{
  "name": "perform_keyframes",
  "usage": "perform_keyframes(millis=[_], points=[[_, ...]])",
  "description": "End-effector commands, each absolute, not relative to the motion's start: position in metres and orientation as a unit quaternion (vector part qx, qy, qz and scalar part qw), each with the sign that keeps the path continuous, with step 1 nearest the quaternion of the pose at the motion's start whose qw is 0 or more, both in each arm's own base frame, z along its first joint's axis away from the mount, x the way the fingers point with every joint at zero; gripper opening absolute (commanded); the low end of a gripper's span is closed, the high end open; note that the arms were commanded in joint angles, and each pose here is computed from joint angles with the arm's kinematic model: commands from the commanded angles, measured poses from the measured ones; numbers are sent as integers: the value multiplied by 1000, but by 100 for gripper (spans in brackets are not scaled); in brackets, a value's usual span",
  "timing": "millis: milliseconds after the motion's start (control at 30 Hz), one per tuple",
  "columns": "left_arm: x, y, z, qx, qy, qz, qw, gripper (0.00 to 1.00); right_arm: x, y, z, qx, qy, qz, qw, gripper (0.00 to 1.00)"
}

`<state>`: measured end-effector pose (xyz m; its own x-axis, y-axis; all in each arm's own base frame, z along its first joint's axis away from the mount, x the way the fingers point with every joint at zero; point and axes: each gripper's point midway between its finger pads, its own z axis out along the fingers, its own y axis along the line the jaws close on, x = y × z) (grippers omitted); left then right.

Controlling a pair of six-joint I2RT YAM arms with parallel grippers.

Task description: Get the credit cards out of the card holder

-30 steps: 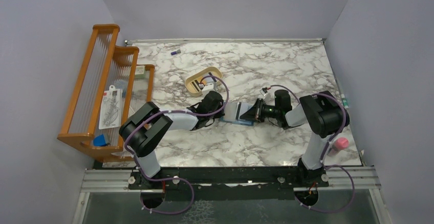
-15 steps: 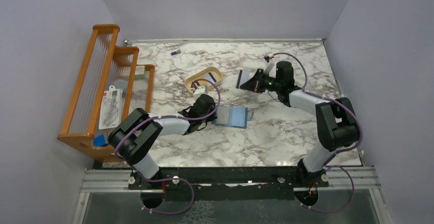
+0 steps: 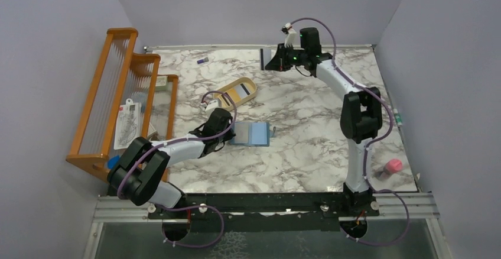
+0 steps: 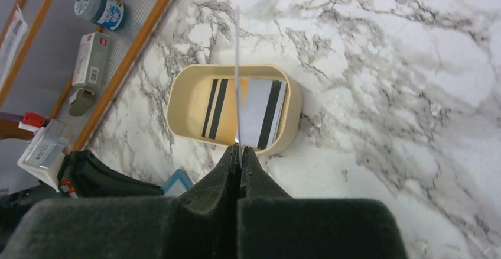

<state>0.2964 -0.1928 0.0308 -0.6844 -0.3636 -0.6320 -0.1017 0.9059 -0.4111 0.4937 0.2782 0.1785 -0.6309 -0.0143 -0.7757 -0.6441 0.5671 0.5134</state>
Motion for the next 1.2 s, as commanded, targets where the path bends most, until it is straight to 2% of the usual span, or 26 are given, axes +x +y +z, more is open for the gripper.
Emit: perform_keyframes(millis=[0, 200, 600, 1167], points=[[293, -179, 32, -136, 904, -159, 373, 0, 486, 297, 161, -270, 818, 395, 320, 1], [293, -175, 34, -139, 904, -160, 372, 0, 481, 335, 142, -337, 816, 370, 288, 1], [290, -169, 32, -145, 903, -159, 371, 0, 453, 367, 90, -370, 829, 343, 241, 1], [285, -164, 32, -148, 902, -159, 372, 0, 475, 362, 70, -356, 846, 299, 262, 1]])
